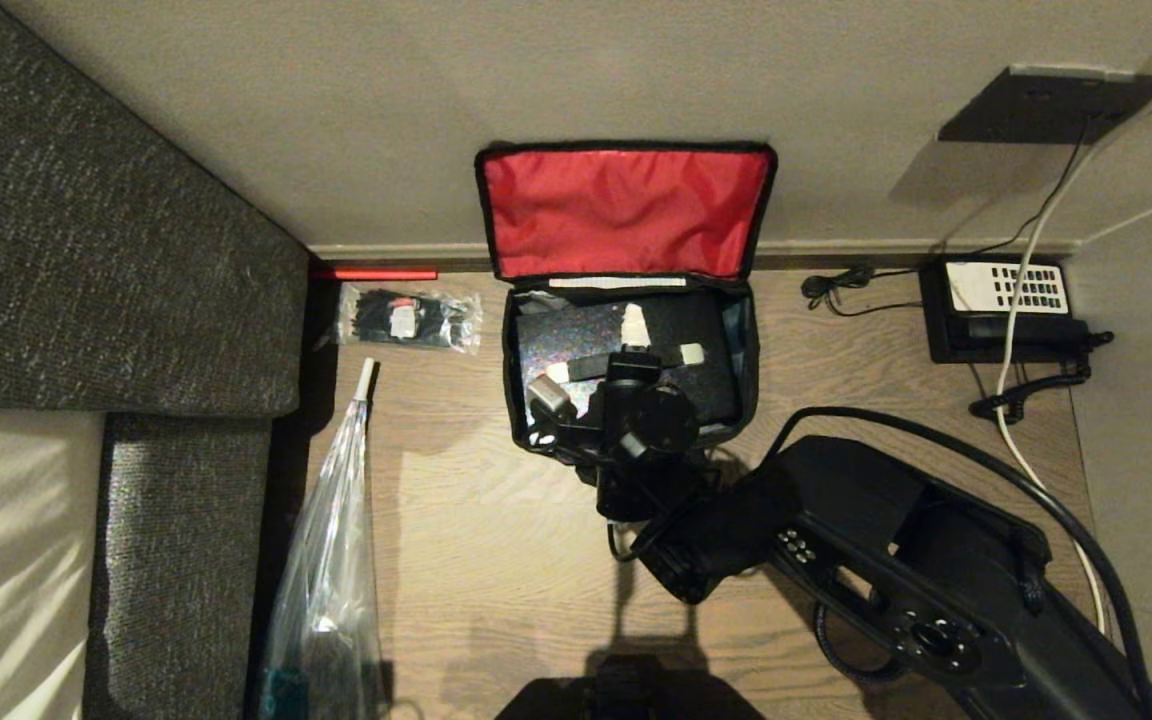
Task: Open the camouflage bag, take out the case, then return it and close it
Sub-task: Grip the handle
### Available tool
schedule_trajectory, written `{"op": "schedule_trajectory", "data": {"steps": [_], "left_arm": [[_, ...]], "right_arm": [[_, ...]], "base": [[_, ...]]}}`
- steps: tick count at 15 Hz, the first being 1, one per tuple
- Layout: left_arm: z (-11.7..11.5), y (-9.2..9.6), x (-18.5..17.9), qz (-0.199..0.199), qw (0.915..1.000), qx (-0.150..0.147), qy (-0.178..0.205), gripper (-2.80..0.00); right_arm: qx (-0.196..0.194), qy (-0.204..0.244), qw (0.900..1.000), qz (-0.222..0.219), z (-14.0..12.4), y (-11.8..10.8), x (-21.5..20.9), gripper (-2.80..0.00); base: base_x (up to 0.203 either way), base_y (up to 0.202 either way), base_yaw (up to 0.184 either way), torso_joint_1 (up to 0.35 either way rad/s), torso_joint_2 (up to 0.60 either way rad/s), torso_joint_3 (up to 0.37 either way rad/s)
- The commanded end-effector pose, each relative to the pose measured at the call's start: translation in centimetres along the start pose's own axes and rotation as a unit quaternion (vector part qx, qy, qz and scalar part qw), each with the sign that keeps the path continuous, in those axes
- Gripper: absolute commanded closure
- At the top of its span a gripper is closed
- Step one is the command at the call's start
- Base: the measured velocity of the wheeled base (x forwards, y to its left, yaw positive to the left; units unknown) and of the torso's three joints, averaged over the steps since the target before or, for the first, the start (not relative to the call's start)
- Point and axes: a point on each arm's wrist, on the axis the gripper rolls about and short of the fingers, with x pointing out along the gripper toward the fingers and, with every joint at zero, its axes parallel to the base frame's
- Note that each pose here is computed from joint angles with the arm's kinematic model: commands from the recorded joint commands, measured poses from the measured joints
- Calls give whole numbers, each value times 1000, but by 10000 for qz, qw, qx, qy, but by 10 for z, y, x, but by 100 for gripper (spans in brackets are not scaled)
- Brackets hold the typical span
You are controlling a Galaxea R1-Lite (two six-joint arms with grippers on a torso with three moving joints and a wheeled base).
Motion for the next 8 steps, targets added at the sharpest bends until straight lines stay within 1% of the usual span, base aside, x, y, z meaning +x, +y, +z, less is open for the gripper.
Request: {"op": "schedule_trajectory", "data": {"steps": [1, 2, 4, 6, 8], "left_arm": [[-1, 0, 0, 1, 10000, -1, 5, 0], [-1, 0, 0, 6, 10000, -8, 4, 0], [-1, 0, 0, 6, 10000, -2, 1, 0], [-1, 0, 0, 6, 10000, -1, 11, 0], [-1, 0, 0, 0, 10000, -3, 28, 0]], "right_arm": [[-129, 481, 9986, 156, 2, 17, -7, -280], [-129, 548, 9983, 150, 3, 16, -5, -280], [-159, 862, 9959, 201, 0, 22, 1, -280], [-128, 923, 9955, 167, 0, 24, 7, -280], [1, 971, 9953, 56, 0, 18, 14, -280]], "base": [[0, 0, 0, 0, 0, 0], [0, 0, 0, 0, 0, 0], [0, 0, 0, 0, 0, 0], [0, 0, 0, 0, 0, 0], [0, 0, 0, 0, 0, 0]]}}
